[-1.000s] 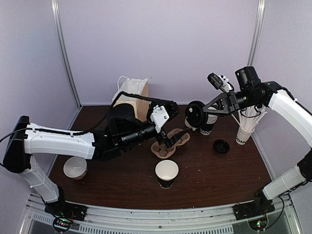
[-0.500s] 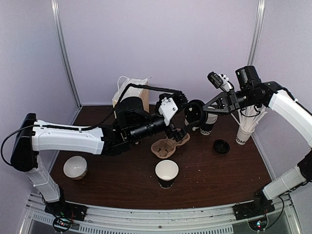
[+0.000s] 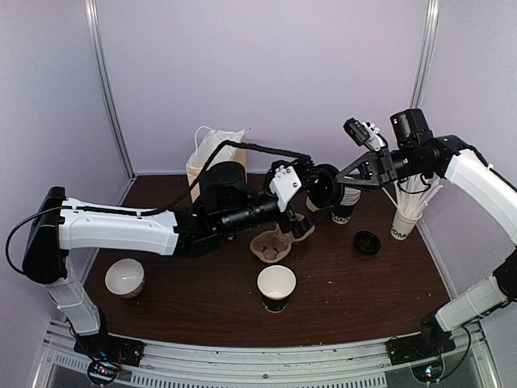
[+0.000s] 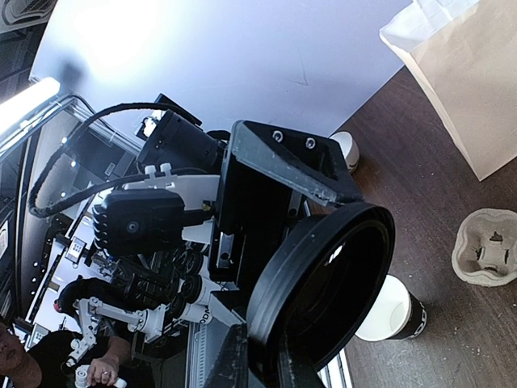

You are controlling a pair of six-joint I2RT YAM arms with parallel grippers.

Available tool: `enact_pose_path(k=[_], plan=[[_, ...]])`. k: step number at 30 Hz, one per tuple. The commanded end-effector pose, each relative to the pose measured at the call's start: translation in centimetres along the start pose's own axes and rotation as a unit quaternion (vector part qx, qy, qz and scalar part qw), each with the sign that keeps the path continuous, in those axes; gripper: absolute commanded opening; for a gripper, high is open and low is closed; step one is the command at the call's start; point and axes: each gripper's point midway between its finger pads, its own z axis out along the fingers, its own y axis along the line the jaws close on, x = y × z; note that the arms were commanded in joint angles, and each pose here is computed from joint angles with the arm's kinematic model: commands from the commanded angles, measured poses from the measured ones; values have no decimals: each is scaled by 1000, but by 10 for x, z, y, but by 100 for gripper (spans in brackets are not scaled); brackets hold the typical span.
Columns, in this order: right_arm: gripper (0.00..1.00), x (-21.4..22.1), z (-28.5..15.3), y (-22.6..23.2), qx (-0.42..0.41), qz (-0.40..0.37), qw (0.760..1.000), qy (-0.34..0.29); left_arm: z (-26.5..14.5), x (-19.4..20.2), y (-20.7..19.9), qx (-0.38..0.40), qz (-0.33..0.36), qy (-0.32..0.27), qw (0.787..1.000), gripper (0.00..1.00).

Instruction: Pack the takeout coffee

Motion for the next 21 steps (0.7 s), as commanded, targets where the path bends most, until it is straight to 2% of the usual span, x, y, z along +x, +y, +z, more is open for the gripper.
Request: enact_pose_path(k=[1, 14, 15, 18, 21], plan=[[9, 2, 1, 11, -16, -17, 1000, 0, 5, -15, 12, -30, -8, -18, 999, 92], [12, 2, 2, 12, -22, -15, 1000, -3, 7, -15, 19, -48, -12, -16, 999, 81], [15, 2, 2, 12, -22, -14, 1000, -4, 7, -15, 19, -49, -13, -15, 999, 81], [38, 0, -2, 9, -11, -17, 1000, -8, 3, -14, 21, -54, -23, -11, 998, 80], [49, -3, -15, 2, 28, -38, 999, -15, -4, -14, 23, -50, -35, 9, 998, 79]])
